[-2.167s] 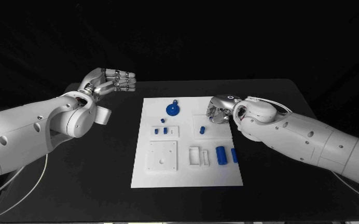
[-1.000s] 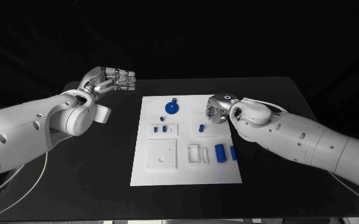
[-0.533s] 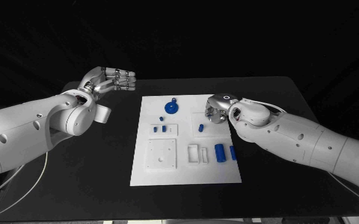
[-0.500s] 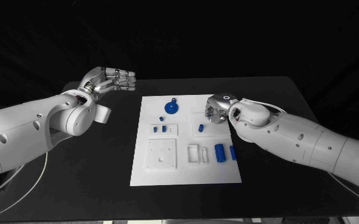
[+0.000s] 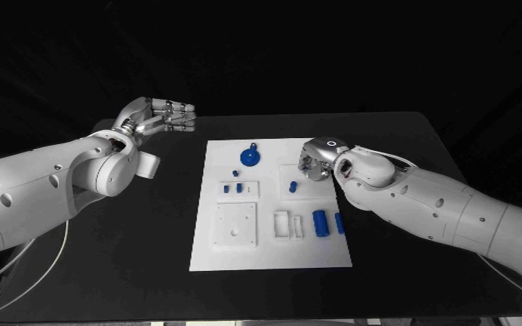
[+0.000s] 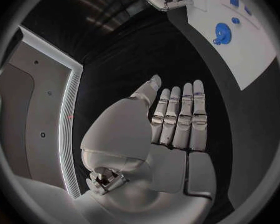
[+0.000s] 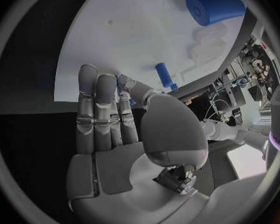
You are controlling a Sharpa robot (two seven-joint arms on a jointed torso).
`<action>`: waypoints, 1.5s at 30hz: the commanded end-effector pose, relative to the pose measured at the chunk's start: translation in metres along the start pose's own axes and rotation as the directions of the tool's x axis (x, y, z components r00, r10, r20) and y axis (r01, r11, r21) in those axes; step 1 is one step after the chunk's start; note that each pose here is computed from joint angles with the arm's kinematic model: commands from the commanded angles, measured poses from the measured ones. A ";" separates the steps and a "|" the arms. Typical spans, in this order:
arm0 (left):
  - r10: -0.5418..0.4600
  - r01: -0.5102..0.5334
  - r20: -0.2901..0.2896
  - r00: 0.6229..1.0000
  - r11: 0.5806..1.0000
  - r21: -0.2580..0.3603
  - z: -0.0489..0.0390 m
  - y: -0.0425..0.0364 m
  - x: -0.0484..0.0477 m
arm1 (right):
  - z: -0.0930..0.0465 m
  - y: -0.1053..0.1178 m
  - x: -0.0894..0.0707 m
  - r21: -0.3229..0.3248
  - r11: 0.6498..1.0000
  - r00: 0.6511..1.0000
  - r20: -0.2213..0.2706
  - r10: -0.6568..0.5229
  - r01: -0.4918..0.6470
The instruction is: Assemble the parts on the task board
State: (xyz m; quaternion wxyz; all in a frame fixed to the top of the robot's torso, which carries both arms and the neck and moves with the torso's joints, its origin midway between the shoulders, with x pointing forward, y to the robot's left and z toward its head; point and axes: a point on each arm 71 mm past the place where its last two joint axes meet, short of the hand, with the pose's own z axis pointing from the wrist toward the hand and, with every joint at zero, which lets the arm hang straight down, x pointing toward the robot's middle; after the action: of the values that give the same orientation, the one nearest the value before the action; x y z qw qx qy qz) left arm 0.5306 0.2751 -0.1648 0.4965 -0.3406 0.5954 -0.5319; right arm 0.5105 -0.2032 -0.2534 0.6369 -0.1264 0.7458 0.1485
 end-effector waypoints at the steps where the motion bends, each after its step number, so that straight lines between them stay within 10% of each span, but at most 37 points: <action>1: -0.008 0.008 -0.008 1.000 1.000 0.007 0.0012 -0.0014 -0.0001 | 0.000 0.002 -0.006 -0.006 0.999 0.999 0.005 0.033 -0.033; 23: -0.003 0.003 0.001 1.000 1.000 0.000 0.0030 0.0007 -0.0040 | -0.005 0.002 -0.048 -0.064 0.933 0.933 0.040 0.357 -0.355; 33: 0.004 -0.004 0.018 1.000 1.000 0.012 0.0079 -0.0008 0.0019 | -0.009 0.050 -0.056 -0.216 0.866 0.885 0.015 0.465 -0.451; 45: 0.003 -0.003 0.028 1.000 1.000 0.019 0.0136 -0.0033 0.0133 | -0.015 0.100 -0.036 -0.315 0.874 0.922 -0.007 0.387 -0.369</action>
State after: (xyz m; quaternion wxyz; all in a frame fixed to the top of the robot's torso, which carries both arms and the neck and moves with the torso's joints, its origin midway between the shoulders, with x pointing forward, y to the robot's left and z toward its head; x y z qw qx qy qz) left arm 0.5389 0.2589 -0.1663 0.5020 -0.3411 0.5921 -0.5302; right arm 0.4666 -0.1193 -0.2103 0.5722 -0.0436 0.7161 0.3974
